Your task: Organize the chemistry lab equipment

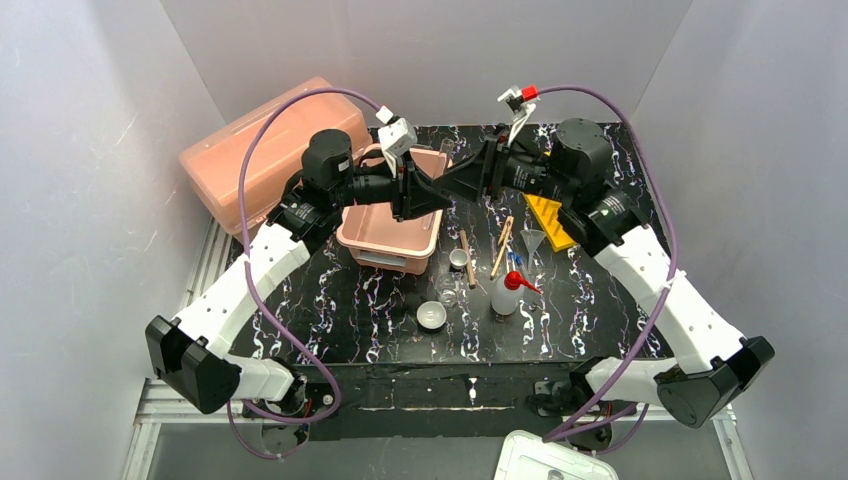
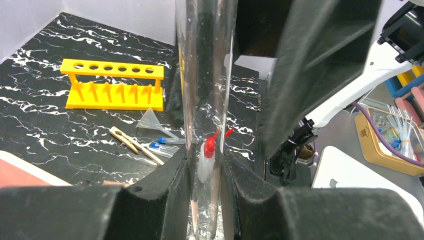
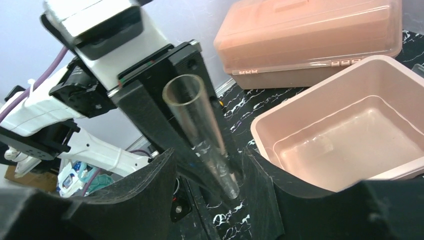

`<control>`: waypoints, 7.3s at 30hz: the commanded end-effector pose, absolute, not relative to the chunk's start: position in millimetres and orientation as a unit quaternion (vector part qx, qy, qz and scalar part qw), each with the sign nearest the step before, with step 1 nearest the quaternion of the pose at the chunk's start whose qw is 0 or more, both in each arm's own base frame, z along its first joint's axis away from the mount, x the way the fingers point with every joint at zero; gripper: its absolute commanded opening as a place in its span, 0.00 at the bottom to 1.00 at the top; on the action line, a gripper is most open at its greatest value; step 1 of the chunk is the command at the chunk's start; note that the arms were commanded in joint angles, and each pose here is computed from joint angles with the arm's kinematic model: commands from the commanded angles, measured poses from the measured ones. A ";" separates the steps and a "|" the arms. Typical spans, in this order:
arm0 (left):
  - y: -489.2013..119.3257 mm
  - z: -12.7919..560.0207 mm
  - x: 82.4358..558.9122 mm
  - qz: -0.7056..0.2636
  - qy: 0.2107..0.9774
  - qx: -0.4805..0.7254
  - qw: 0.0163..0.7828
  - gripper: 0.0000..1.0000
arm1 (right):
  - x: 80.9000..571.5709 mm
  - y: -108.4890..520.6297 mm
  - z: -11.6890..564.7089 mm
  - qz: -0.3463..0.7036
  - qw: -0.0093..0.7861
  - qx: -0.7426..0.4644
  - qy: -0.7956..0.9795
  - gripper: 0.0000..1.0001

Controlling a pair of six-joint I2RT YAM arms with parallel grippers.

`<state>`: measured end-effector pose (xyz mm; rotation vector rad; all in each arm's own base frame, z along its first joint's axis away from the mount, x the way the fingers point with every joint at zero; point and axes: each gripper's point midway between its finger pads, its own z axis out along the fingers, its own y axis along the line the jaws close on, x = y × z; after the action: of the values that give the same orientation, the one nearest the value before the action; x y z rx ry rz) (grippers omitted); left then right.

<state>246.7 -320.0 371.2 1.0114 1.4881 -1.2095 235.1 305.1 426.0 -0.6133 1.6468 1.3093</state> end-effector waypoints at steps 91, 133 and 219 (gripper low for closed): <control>-149.9 272.9 313.9 -0.174 0.855 0.357 0.334 0.98 | 513.2 3.1 226.5 -0.060 0.657 0.072 0.748 0.01; -145.7 291.6 315.6 -0.154 0.834 0.381 0.367 0.98 | 485.7 23.8 184.2 0.006 0.624 0.068 0.778 0.58; -147.2 280.6 280.6 -0.189 0.832 0.377 0.359 0.98 | 234.7 138.7 224.5 0.108 0.426 -0.044 0.897 0.67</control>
<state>289.6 -149.2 275.1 0.9590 2.1778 -0.4849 235.8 170.6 263.4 -0.2826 2.0921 0.4665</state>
